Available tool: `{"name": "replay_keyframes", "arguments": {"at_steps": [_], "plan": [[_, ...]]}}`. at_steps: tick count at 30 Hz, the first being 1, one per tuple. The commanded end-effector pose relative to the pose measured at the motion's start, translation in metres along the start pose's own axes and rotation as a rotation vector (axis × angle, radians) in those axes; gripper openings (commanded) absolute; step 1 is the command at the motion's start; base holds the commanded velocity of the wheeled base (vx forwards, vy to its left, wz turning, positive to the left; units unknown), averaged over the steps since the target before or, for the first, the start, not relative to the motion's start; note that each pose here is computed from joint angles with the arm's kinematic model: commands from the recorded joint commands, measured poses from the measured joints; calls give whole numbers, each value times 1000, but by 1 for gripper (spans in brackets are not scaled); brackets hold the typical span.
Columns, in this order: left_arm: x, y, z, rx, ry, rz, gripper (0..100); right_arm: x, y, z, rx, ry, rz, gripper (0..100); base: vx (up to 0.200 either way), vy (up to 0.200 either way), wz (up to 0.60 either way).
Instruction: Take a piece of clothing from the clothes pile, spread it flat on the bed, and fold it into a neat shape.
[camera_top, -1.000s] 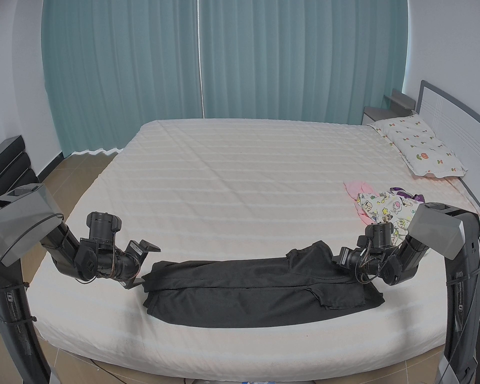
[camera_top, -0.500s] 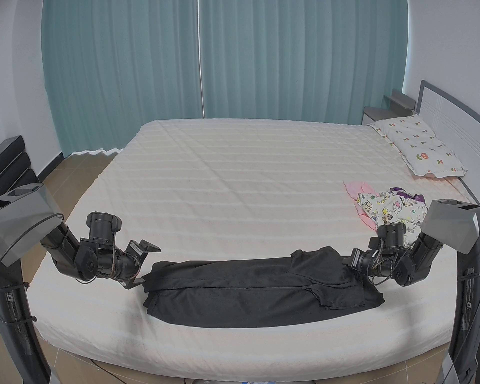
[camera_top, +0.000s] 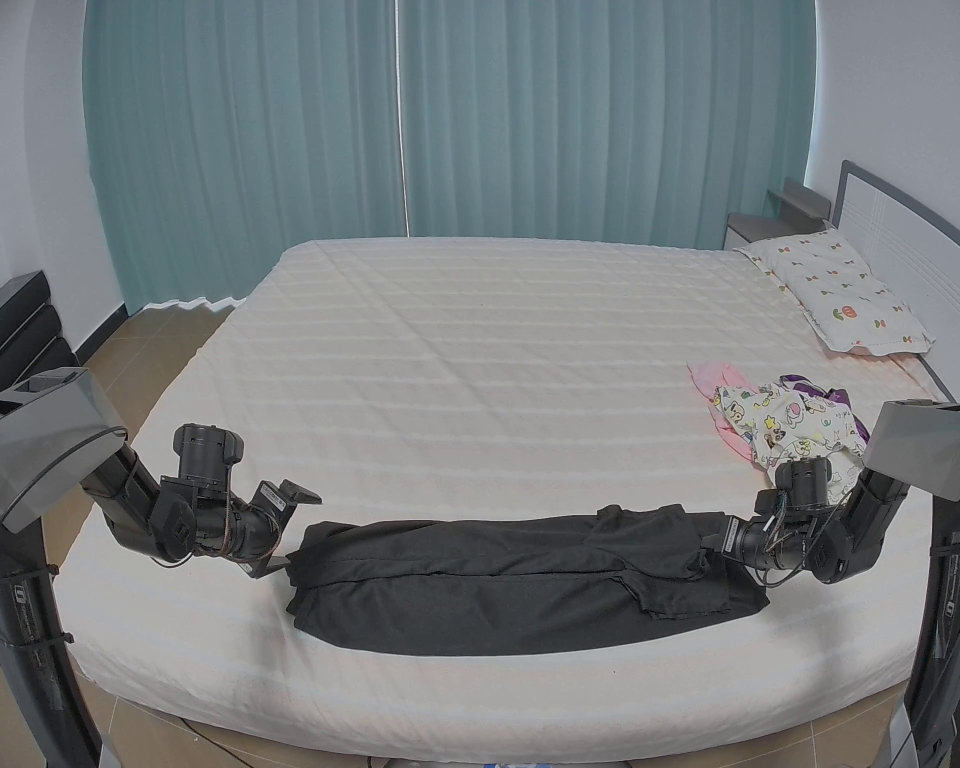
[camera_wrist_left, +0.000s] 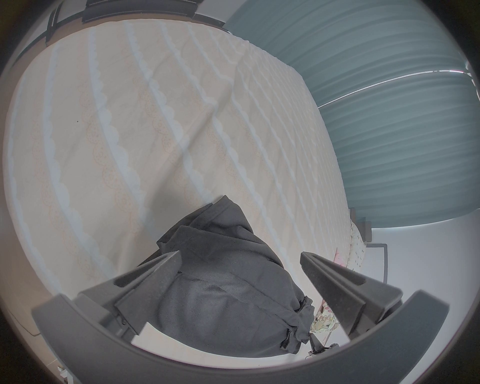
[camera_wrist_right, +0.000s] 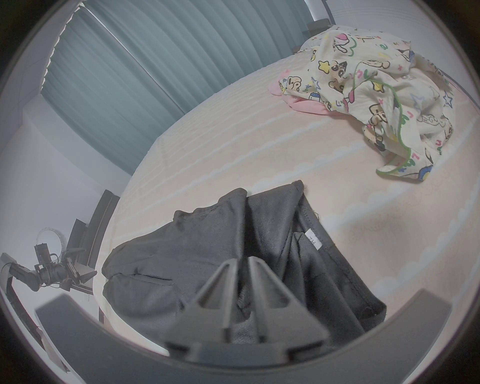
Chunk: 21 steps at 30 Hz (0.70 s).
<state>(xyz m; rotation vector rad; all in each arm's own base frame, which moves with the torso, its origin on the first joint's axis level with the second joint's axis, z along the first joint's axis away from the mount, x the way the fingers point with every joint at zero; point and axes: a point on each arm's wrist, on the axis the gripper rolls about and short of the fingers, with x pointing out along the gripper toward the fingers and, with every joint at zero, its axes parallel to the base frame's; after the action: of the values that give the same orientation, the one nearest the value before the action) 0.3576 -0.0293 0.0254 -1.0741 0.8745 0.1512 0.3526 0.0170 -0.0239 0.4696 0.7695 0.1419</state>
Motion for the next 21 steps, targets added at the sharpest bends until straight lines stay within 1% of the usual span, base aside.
{"name": "replay_keyframes", "arguments": {"at_steps": [1,4,8,9,10,12,13,14,15,17,21], "plan": [[1,1,-1,-1,-1,5,100,-5,1,0,9,-5,1,100,0,0,0],[1,1,-1,0,0,6,100,-8,3,3,12,-23,5,100,0,0,0],[0,-1,-6,15,-6,13,100,-23,11,1,73,-33,3,100,0,0,0],[-1,-2,-10,21,-11,21,100,-29,15,1,103,-40,-3,100,0,0,0],[-1,-2,-12,25,-13,25,100,-32,17,0,116,-43,-6,100,0,0,0],[1,-4,-18,41,-35,50,100,-41,28,-6,172,-51,-25,100,0,0,0],[1,-4,-19,45,-44,58,100,-43,30,-8,188,-53,-35,100,0,0,0],[1,-4,-20,57,-61,74,100,-45,33,-13,224,-53,-53,100,0,0,0],[0,-3,-20,64,-61,80,100,-45,34,-15,234,-53,-61,100,0,0,0],[-4,3,-24,106,-36,131,100,-47,39,-22,293,-59,-93,100,0,0,0],[-9,8,-28,116,1,198,100,-47,38,-28,367,-65,-130,100,0,0,0]]}}
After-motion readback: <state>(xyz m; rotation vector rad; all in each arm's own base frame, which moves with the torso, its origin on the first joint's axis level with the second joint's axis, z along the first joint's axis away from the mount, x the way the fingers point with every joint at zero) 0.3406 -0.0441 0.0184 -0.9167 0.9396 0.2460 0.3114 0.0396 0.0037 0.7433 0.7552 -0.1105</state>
